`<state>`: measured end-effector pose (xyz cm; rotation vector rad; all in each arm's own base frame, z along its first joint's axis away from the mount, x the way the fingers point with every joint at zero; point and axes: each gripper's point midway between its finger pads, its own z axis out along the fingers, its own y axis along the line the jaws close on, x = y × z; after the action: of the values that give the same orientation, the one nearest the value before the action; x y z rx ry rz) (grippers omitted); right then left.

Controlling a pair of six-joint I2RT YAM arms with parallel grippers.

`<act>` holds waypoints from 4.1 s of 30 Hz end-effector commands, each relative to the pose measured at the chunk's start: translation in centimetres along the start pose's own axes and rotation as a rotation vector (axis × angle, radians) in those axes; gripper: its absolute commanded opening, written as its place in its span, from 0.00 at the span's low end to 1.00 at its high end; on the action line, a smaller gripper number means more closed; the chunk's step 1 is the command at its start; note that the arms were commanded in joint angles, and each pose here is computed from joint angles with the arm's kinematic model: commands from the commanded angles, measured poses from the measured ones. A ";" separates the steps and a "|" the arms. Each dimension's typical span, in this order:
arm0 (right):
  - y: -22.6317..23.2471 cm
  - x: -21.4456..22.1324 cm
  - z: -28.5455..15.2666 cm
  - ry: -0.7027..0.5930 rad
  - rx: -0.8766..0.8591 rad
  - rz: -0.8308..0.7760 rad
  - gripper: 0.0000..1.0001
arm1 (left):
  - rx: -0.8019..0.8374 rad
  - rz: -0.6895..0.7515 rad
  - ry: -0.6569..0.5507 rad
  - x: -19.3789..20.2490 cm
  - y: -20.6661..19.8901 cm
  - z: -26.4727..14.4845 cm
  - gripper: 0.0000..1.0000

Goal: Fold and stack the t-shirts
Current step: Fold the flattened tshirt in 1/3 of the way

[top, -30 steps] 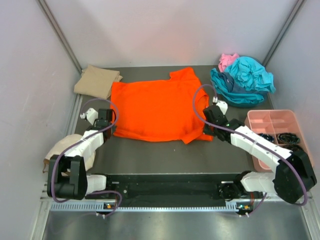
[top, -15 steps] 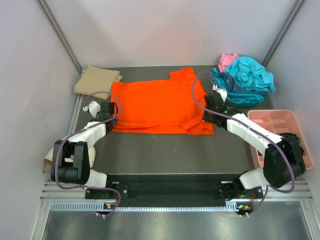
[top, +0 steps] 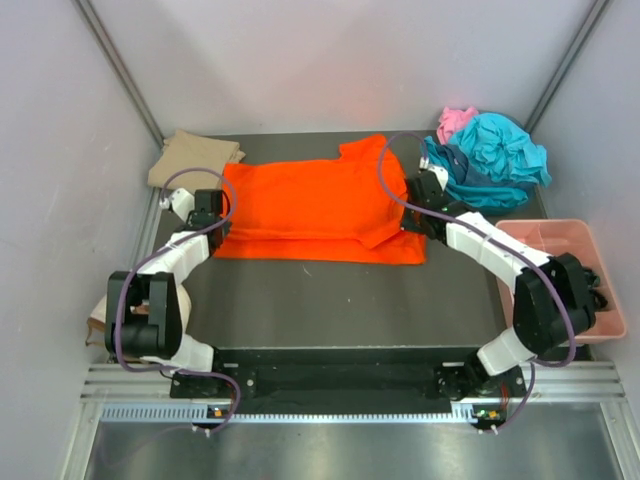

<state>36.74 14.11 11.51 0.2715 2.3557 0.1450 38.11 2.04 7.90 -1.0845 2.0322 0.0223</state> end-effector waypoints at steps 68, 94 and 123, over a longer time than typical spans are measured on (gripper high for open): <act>3.5 -10.0 1.1 -0.161 -0.172 -0.021 0.71 | 0.234 -0.127 -0.184 -9.4 -6.3 -2.1 0.99; -3.5 4.4 -0.3 0.092 -0.069 0.006 0.71 | 0.210 0.059 0.060 3.2 -1.7 0.2 0.99; -2.1 4.6 3.7 0.133 -0.089 -0.025 0.17 | 0.126 0.069 0.079 4.2 -0.6 2.2 0.99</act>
<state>33.83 12.48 3.88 0.2073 2.5413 0.2253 38.13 -0.57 4.14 -0.9454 2.1097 -0.1313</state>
